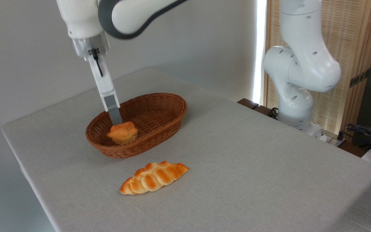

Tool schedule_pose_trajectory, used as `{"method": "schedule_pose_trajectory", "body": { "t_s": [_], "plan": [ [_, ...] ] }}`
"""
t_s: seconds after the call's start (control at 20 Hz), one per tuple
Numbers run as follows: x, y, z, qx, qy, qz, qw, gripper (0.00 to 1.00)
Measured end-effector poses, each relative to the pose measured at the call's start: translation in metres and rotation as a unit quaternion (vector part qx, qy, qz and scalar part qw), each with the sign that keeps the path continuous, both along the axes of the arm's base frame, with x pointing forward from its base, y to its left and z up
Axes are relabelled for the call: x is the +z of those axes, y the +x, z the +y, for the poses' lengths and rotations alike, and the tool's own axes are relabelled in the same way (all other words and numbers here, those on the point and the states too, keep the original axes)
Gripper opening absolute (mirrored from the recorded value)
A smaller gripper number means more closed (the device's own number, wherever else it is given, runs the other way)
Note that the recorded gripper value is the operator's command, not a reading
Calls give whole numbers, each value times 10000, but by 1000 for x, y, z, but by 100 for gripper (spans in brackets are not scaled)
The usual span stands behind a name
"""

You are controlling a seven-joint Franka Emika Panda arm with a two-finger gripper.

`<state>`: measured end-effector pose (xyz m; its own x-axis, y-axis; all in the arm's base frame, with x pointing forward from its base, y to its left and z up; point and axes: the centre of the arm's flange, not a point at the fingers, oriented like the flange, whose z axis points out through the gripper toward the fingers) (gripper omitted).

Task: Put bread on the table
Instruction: 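Lower the open gripper into the basket toward the round bread roll, then close the gripper on the round bread roll and lift it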

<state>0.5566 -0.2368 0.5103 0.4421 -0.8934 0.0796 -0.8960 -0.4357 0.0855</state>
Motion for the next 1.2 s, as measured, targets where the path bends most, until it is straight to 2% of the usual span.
{"method": "schedule_pose_trajectory", "body": {
  "t_s": [0.25, 0.45, 0.55, 0.6, 0.65, 0.7, 0.75, 0.8, 0.85, 1.0, 1.2],
  "plan": [
    [-40, 1, -13, -104, -76, -22, 9999, 100],
    [-66, -2, -10, -319, 200, 82, 9993, 100],
    [-75, -4, -14, -404, 250, 134, 9988, 100],
    [-78, -4, -16, -443, 277, 147, 9985, 94],
    [-80, -4, -17, -464, 289, 156, 9984, 72],
    [-81, -4, -18, -470, 294, 160, 9983, 57],
    [-81, -4, -18, -471, 296, 160, 9983, 35],
    [-81, -4, -18, -471, 297, 159, 9983, 20],
    [-81, -4, -18, -472, 297, 159, 9983, 15],
    [-81, -4, -18, -474, 299, 158, 9983, 13],
    [-81, -5, -18, -477, 299, 158, 9983, 0]
  ]
}}
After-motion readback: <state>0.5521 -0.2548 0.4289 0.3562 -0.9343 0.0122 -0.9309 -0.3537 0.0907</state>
